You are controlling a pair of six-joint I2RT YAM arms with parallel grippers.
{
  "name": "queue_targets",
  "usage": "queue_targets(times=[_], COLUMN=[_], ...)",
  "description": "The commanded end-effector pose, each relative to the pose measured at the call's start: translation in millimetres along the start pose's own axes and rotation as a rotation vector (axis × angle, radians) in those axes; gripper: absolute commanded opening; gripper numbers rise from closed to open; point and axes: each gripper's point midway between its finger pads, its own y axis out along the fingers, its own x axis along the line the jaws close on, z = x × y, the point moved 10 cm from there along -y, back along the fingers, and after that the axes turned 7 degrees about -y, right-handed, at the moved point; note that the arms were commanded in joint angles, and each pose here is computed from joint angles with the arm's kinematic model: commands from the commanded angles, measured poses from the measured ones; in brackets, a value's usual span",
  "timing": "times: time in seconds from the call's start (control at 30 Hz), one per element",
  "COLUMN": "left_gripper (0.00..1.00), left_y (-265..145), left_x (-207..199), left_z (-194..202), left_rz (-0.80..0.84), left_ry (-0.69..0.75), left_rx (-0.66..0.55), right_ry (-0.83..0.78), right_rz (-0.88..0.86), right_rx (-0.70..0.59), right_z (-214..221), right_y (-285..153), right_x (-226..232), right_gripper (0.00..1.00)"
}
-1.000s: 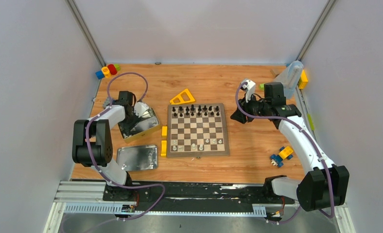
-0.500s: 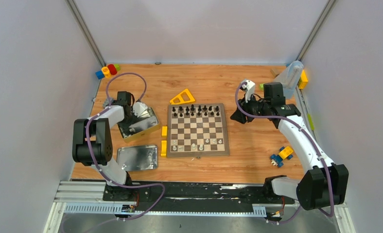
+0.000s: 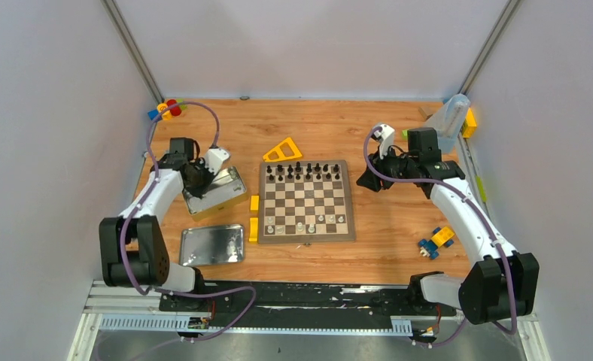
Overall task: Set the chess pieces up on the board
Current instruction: Pick up the chess piece from the storage box, then place the chess piece on the chessboard.
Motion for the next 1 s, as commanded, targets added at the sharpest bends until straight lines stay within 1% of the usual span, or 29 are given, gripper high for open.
queue_targets(times=[0.0,0.13,0.27,0.43,0.47,0.5,0.53,0.57,0.6,0.73,0.87,0.93,0.97], left_gripper=[0.10,0.12,0.11,0.09,0.09,0.08,0.08,0.08,0.08,0.09,0.09,0.09,0.09], left_y=[-38.7,-61.5,-70.6,-73.6,-70.9,-70.0,-66.3,-65.4,-62.5,-50.1,-33.8,-24.7,-15.5], left_x=[-16.5,-34.1,-76.1,-135.9,-151.1,-158.8,-175.7,-183.3,-200.2,-242.3,-276.9,-291.1,-296.3], left_z=[-26.7,-48.0,-80.3,-114.3,-119.3,-124.9,-128.3,-134.1,-135.7,-150.0,-151.6,-151.5,-150.1], left_rz=[0.184,0.330,0.512,0.760,0.829,0.855,0.911,0.924,0.969,1.072,1.164,1.189,1.200], left_ry=[-0.021,0.007,0.123,0.316,0.348,0.368,0.403,0.428,0.466,0.568,0.648,0.679,0.679], left_rx=[-0.252,-0.393,-0.473,-0.610,-0.609,-0.627,-0.618,-0.642,-0.636,-0.698,-0.754,-0.769,-0.752], right_ry=[-0.017,-0.017,-0.019,0.008,0.015,0.024,0.030,0.035,0.040,0.057,0.062,0.079,0.080], right_rz=[-0.022,-0.017,0.010,0.069,0.077,0.089,0.097,0.108,0.117,0.144,0.150,0.176,0.178], right_rx=[-0.023,-0.016,-0.005,-0.026,-0.030,-0.030,-0.031,-0.032,-0.033,-0.032,-0.028,-0.033,-0.034], right_z=[-4.1,-3.8,-2.2,-0.3,0.4,1.9,3.1,4.1,5.0,9.3,12.7,15.3,15.7], right_y=[0.2,1.5,1.4,-9.0,-10.8,-12.6,-14.1,-15.9,-17.1,-20.9,-21.8,-27.7,-28.5], right_x=[-0.5,-2.2,-6.0,-19.0,-21.2,-24.3,-26.5,-28.8,-30.7,-37.4,-38.9,-44.4,-44.7], right_gripper=[0.37,0.36,0.35,0.34,0.34,0.34,0.34,0.34,0.34,0.34,0.33,0.33,0.33])
